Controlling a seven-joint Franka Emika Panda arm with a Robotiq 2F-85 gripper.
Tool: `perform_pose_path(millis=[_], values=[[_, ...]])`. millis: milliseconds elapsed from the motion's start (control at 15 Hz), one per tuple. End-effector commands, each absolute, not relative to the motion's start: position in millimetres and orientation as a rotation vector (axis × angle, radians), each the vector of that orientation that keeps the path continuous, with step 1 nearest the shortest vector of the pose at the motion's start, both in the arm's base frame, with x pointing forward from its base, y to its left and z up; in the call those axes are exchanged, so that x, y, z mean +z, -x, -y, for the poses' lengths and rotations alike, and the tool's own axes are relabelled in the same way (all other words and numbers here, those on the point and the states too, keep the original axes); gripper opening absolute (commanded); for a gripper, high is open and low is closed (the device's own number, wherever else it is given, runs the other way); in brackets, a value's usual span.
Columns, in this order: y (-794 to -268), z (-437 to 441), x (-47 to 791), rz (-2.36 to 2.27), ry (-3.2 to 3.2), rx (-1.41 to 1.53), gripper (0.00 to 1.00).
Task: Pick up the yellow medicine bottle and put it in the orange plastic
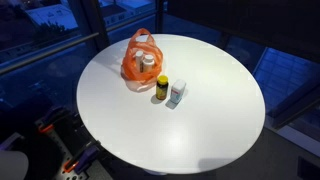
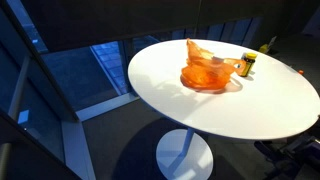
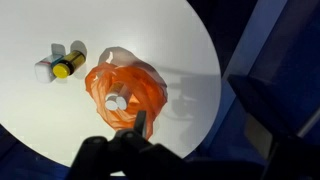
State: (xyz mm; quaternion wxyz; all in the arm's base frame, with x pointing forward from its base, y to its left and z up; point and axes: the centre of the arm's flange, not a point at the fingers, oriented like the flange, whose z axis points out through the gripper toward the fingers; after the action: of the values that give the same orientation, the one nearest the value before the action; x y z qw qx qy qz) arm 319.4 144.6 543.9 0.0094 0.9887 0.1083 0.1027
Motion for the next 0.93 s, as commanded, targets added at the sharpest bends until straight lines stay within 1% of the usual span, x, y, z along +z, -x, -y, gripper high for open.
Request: perform_pose_path(millis=[0,533,867], values=[[-319,-145,544,-0.339,-3.088,0.322,1.0],[-320,-144,549,-0.324,-3.09,0.311,1.0],[-356,-140,560,-0.221,-3.104,0.236,1.0]])
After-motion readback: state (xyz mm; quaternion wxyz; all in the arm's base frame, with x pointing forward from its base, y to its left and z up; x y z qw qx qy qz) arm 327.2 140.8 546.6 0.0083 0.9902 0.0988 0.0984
